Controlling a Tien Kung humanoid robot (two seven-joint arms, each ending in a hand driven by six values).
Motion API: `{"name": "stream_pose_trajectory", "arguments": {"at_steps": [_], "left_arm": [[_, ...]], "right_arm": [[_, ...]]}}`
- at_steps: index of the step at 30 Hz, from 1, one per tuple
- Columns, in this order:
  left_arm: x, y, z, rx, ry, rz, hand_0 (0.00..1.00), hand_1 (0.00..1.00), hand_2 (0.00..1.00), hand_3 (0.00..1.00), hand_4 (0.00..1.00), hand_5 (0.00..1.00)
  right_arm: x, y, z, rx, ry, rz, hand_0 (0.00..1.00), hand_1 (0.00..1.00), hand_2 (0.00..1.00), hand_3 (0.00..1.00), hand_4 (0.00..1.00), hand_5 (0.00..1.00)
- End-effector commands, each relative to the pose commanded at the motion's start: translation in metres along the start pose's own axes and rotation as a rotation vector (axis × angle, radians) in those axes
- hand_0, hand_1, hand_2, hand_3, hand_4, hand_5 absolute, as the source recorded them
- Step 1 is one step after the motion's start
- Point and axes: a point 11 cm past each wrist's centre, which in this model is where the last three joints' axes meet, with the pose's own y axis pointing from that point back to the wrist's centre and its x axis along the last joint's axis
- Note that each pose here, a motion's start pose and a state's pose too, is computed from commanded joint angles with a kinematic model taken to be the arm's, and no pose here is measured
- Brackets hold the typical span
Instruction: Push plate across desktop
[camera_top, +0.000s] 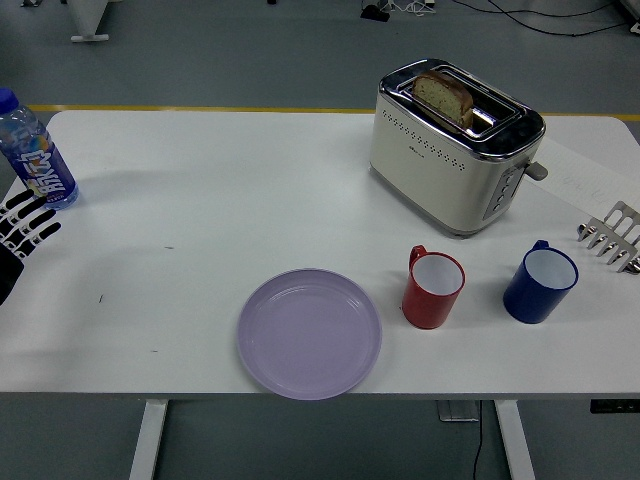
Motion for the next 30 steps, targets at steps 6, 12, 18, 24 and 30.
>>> {"name": "stream_pose_trajectory", "arguments": {"at_steps": [6,12,18,24,30], "left_arm": [[0.004,0.003,0.000,-0.008,0.012,0.020,0.725,0.754,0.742,0.653,0.501,0.998],[0.004,0.001,0.000,-0.011,0.016,0.027,0.723,0.754,0.742,0.652,0.504,0.998],[0.001,-0.001,0.002,-0.021,0.022,0.026,0.723,0.753,0.738,0.653,0.517,0.998],[0.005,0.001,0.002,-0.025,0.028,0.042,0.721,0.753,0.737,0.657,0.527,0.998],[0.005,0.001,0.002,-0.026,0.022,0.044,0.721,0.753,0.735,0.657,0.534,0.998]], "right_arm": [[-0.003,0.000,-0.006,0.009,0.000,-0.005,0.574,0.560,0.679,0.590,0.395,0.406],[-0.005,0.000,-0.013,0.023,-0.001,-0.007,0.573,0.561,0.682,0.589,0.395,0.406],[-0.005,0.000,-0.015,0.026,0.000,-0.008,0.573,0.559,0.680,0.589,0.395,0.408],[-0.005,0.000,-0.015,0.025,0.001,-0.009,0.574,0.559,0.680,0.589,0.394,0.408],[-0.006,0.000,-0.016,0.027,0.001,-0.010,0.573,0.560,0.680,0.590,0.394,0.409]]}}
